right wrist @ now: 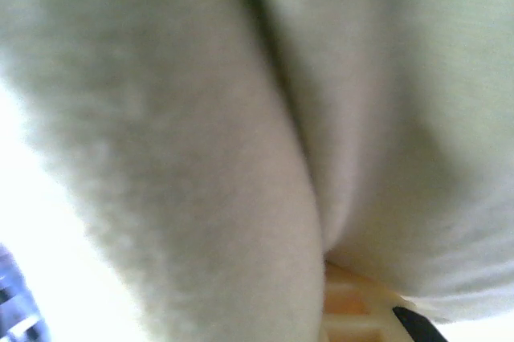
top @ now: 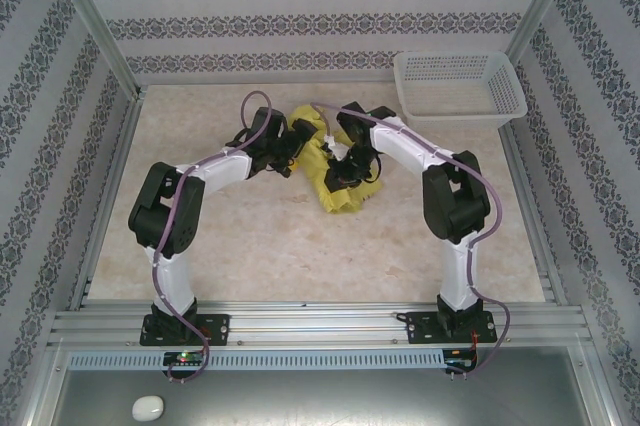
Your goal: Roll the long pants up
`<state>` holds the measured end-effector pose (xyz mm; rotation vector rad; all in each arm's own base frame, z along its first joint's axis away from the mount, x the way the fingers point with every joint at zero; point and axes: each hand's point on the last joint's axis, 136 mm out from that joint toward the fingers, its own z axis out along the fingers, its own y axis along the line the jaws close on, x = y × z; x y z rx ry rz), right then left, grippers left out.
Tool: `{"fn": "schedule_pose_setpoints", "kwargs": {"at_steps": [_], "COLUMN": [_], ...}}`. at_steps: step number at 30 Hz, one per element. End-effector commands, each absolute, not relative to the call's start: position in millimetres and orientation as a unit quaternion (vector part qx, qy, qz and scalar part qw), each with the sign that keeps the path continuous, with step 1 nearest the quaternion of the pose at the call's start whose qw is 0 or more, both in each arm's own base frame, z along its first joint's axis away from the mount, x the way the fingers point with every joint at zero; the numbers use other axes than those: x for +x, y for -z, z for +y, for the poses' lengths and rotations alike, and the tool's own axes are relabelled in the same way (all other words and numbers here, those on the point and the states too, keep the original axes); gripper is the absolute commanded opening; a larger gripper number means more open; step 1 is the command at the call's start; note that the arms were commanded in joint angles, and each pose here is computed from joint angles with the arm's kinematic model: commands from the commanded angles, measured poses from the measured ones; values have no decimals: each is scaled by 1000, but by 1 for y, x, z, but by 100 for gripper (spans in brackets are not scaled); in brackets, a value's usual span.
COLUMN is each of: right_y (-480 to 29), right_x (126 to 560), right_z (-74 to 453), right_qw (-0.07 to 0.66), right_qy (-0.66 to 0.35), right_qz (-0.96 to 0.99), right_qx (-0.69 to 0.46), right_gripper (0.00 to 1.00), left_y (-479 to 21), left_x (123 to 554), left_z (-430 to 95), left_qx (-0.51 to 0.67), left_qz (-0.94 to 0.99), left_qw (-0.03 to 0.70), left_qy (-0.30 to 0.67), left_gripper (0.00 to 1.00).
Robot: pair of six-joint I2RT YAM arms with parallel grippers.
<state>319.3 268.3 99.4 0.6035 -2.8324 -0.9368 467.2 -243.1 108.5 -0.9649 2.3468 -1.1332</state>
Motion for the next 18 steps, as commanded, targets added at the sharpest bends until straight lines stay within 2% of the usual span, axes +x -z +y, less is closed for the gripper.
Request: {"fn": "schedule_pose_setpoints", "kwargs": {"at_steps": [1, 4, 7, 8, 9, 11, 12, 13, 14, 15, 16, 17, 18], "right_y": [-128, -121, -103, -93, -80, -65, -63, -63, -63, -66, -70, -75, -81], "right_x": [304, 299, 294, 293, 292, 294, 295, 297, 301, 303, 305, 307, 310], "right_z": [295, 296, 287, 280, 270, 252, 245, 241, 235, 229, 226, 220, 214], "right_qw": [104, 140, 163, 166, 165, 152, 142, 129, 114, 99, 86, 71, 55], "right_qy": [453, 488, 470, 443, 399, 325, 294, 273, 245, 216, 193, 160, 124], "right_qz": [-871, -850, -857, -871, -891, -922, -933, -940, -950, -958, -964, -970, -975], "right_qx": [161, 142, 134, 132, 138, 149, 153, 156, 155, 159, 164, 171, 175], "right_gripper": [0, 0, 0, 0, 0, 0, 0, 2, 12, 26, 52, 66, 74], "left_y": [-110, -109, -107, -107, -106, -102, -99, -97, -93, -90, -87, -85, -82], "left_x": [465, 465, 464, 464, 465, 464, 464, 464, 463, 462, 463, 462, 461], "left_z": [-231, -234, -236, -237, -238, -240, -240, -241, -242, -243, -242, -242, -242], "left_qx": [-347, -346, -343, -341, -338, -338, -337, -337, -338, -340, -342, -343, -346], "left_qz": [836, 836, 837, 836, 835, 835, 836, 837, 837, 838, 837, 838, 840], "left_qw": [186, 183, 180, 181, 181, 178, 174, 172, 168, 164, 164, 162, 159], "left_qy": [382, 385, 387, 389, 393, 396, 396, 395, 396, 394, 393, 391, 388], "left_gripper": [100, 100, 100, 90, 65, 10, 0, 0, 0, 0, 0, 0, 0]}}
